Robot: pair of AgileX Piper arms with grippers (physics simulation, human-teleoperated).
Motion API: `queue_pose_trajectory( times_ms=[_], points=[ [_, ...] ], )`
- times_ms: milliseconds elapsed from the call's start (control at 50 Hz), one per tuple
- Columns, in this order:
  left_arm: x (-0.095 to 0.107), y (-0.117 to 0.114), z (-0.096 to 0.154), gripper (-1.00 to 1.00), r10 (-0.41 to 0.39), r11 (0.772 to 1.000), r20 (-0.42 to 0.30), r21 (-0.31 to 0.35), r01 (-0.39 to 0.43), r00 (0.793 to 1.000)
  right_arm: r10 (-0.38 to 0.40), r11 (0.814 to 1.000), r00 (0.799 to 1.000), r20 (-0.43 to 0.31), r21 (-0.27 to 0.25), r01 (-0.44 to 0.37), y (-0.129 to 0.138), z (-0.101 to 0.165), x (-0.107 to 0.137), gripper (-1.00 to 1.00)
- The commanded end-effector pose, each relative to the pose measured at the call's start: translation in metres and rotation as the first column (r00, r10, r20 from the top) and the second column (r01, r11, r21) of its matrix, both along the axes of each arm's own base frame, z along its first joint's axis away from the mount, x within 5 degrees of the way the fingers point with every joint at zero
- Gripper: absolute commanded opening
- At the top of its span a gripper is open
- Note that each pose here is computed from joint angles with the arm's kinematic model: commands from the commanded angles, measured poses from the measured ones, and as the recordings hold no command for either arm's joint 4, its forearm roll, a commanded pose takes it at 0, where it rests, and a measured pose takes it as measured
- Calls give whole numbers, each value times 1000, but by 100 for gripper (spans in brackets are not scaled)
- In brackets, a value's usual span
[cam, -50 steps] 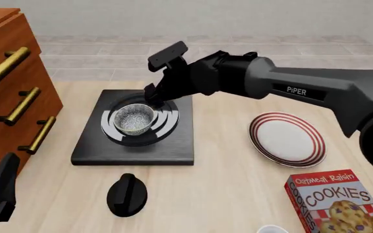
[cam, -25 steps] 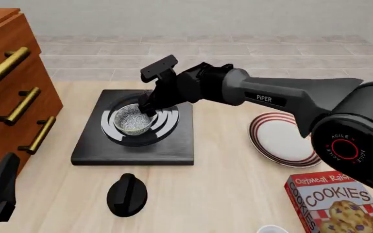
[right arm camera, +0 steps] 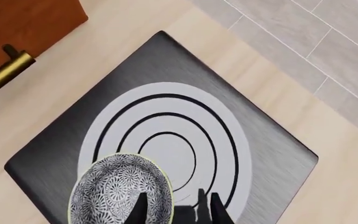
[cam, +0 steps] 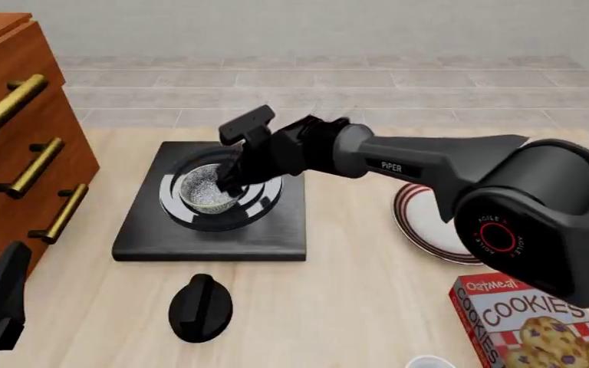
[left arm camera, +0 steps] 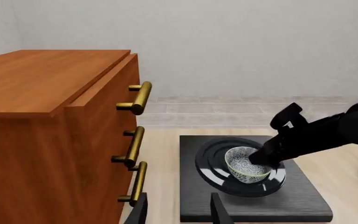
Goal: Pick the akita bowl on the stove and place it on the plate.
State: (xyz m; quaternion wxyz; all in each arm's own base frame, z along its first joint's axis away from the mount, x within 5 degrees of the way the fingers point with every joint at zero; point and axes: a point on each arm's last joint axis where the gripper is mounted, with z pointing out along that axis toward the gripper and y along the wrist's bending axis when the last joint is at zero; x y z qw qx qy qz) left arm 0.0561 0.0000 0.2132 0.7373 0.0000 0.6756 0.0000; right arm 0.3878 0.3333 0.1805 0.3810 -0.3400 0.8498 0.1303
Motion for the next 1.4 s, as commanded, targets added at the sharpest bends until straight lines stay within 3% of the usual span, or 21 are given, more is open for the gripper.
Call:
queue_pose_trajectory(
  times_ms=[20,360,380,760,1400],
  points=[
    [0,0,0,100,0,1000,0,0,0,1000,-5,1000,1000,-23,-8,5,4,-15,2,100],
    [0,0,0,100,0,1000,0,0,0,1000,-26,999,999,-41,-22,25,0,-34,13,100],
    [0,0,0,100,0,1000,0,0,0,1000,-27,999,998,-50,-22,26,2,-36,12,-100],
    [0,0,0,100,0,1000,0,0,0,1000,-3,1000,999,38,14,3,-18,7,-10,-100],
    [0,0,0,100,0,1000,0,0,0,1000,-89,995,990,108,64,82,-81,54,-24,-100]
  ],
)
